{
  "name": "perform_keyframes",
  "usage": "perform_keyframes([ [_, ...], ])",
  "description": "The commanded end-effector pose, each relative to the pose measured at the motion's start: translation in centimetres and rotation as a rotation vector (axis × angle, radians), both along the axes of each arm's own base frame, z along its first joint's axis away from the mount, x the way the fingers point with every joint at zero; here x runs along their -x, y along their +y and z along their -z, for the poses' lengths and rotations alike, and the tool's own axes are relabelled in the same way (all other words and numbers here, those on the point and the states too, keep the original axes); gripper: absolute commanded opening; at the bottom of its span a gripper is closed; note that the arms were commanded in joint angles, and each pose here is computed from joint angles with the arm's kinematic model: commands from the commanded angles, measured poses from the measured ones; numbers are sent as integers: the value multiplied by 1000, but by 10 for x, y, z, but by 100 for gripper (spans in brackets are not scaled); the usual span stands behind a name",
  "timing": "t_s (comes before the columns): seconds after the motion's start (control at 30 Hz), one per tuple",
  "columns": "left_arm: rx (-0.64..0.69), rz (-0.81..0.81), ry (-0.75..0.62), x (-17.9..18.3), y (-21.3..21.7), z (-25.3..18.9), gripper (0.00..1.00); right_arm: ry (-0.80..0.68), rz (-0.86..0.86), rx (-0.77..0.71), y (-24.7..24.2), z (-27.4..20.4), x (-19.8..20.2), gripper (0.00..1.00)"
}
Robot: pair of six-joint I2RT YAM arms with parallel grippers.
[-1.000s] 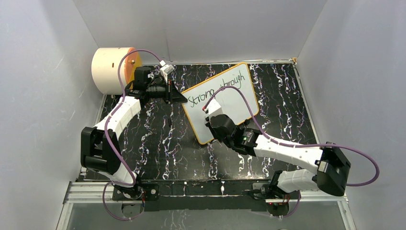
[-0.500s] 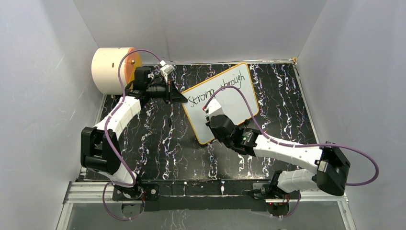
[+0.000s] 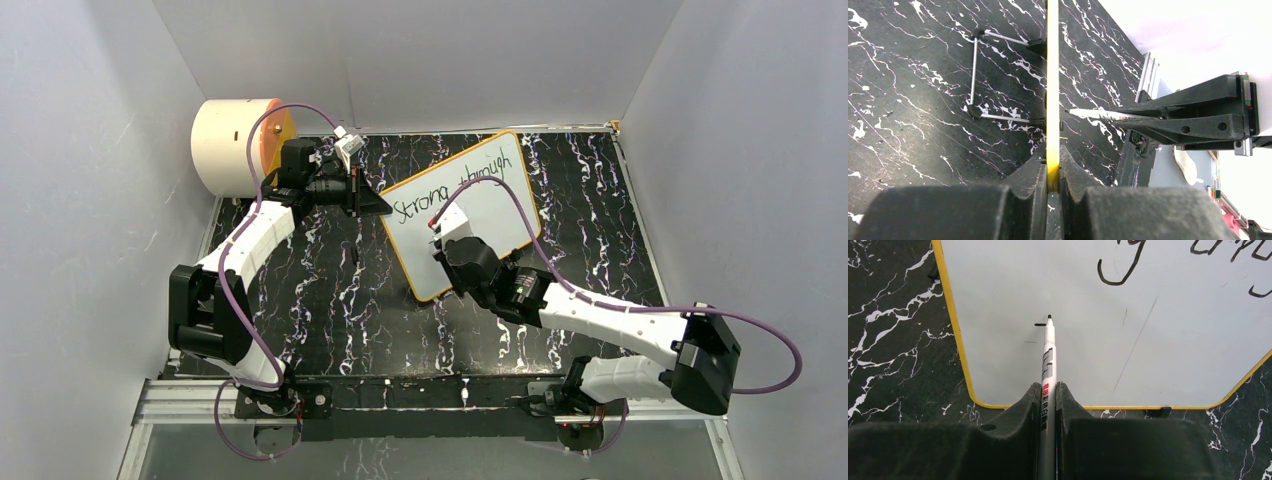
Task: Write a sentence on the whiteboard
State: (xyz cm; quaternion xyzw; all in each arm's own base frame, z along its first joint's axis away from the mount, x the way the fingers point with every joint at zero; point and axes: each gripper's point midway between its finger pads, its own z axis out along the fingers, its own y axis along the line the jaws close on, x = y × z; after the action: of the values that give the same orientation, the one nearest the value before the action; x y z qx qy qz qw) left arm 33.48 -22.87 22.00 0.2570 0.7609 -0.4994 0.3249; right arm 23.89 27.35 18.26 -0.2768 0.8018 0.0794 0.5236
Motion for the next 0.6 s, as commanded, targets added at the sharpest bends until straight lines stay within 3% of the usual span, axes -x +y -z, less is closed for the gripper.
perform_keyframes([
  [0.0,-1,2,-6,8,1,-5,0,-54,-24,-67,10,-29,-5,0],
  [0.57,0,1,-13,8,1,-7,0,-21,-22,-15,14,-14,-14,0],
])
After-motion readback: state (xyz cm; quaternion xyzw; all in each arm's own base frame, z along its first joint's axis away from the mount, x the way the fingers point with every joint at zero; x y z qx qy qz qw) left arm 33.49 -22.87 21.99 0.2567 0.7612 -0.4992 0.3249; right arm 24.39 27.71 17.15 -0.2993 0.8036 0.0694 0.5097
